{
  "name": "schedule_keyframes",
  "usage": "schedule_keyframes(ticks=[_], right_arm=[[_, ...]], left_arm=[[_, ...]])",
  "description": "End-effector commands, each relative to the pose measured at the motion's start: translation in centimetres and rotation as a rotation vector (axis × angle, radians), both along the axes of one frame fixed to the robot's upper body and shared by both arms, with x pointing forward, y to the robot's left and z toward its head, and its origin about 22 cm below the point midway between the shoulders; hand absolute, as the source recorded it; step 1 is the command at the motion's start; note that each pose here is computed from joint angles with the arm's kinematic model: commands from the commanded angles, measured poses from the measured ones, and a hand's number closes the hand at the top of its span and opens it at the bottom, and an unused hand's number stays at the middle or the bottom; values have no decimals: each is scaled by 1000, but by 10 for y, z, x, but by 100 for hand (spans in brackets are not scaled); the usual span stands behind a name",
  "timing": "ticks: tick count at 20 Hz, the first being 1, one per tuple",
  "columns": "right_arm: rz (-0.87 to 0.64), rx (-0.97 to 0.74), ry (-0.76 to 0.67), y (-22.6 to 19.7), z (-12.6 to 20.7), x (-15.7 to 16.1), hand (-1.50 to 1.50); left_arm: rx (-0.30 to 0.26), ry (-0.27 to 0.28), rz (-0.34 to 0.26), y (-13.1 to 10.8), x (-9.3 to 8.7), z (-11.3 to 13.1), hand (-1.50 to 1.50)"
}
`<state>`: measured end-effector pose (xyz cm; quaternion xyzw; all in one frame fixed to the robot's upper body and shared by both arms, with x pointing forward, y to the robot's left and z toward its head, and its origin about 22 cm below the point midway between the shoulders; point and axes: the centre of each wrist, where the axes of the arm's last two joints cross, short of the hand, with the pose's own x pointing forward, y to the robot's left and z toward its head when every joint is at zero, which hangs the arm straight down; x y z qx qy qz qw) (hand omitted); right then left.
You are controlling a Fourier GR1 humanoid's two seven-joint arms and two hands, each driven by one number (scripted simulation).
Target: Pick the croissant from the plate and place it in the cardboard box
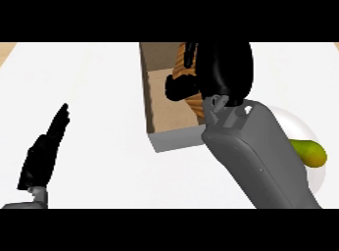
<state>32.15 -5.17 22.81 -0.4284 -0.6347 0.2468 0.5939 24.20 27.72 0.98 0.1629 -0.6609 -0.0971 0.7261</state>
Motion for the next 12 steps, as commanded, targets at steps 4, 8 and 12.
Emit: schedule_keyframes(ticks=[4, 8, 12], right_arm=[[-34, 28, 128, 7, -37, 62, 150], [-113, 19, 170, 18, -75, 76, 150], [-119, 97, 205, 12, -90, 90, -150]], left_arm=[[14, -2, -11, 9, -2, 9, 0], [2, -4, -32, 15, 1, 3, 0], [8, -3, -13, -1, 6, -7, 0]])
